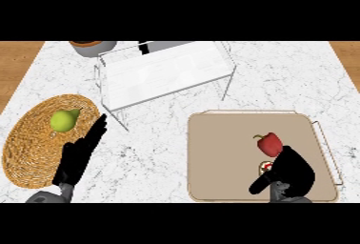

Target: Pick the cupcake from the tray and place it in the tiered shelf

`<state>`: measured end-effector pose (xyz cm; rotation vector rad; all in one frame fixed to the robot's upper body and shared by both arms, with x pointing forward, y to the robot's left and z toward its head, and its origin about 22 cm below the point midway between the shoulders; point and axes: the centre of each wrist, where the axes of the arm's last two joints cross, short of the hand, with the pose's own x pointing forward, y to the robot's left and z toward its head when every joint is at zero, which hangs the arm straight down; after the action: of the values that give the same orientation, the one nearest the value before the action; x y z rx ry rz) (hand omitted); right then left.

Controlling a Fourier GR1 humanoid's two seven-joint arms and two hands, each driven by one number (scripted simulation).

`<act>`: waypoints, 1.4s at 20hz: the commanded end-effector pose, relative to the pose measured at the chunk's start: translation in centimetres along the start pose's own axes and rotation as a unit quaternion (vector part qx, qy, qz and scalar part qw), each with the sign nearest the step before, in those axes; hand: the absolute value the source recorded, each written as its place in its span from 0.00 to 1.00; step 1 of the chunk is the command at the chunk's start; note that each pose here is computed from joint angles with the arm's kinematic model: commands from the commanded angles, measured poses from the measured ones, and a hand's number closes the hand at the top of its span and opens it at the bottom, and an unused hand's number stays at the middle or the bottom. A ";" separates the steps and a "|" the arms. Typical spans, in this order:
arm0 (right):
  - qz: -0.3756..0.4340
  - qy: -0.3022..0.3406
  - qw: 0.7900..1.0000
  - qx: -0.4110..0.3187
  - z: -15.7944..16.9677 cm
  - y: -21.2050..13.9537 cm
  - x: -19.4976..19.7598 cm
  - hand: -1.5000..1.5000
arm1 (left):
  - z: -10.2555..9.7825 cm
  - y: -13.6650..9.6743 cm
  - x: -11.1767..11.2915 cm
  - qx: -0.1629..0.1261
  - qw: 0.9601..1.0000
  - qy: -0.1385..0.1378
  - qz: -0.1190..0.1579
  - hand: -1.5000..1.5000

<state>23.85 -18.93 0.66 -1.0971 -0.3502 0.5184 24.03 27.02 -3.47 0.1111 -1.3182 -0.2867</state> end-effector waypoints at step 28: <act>0.024 -0.441 0.892 -0.092 9.3 -7.2 3.7 1.00 | 0.1 -1.3 1.0 0.001 1.000 0.001 0.003 0.50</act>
<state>24.23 -13.15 7.83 -1.0223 -1.0278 0.9675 23.99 26.44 -3.27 0.1106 -1.3107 -0.2840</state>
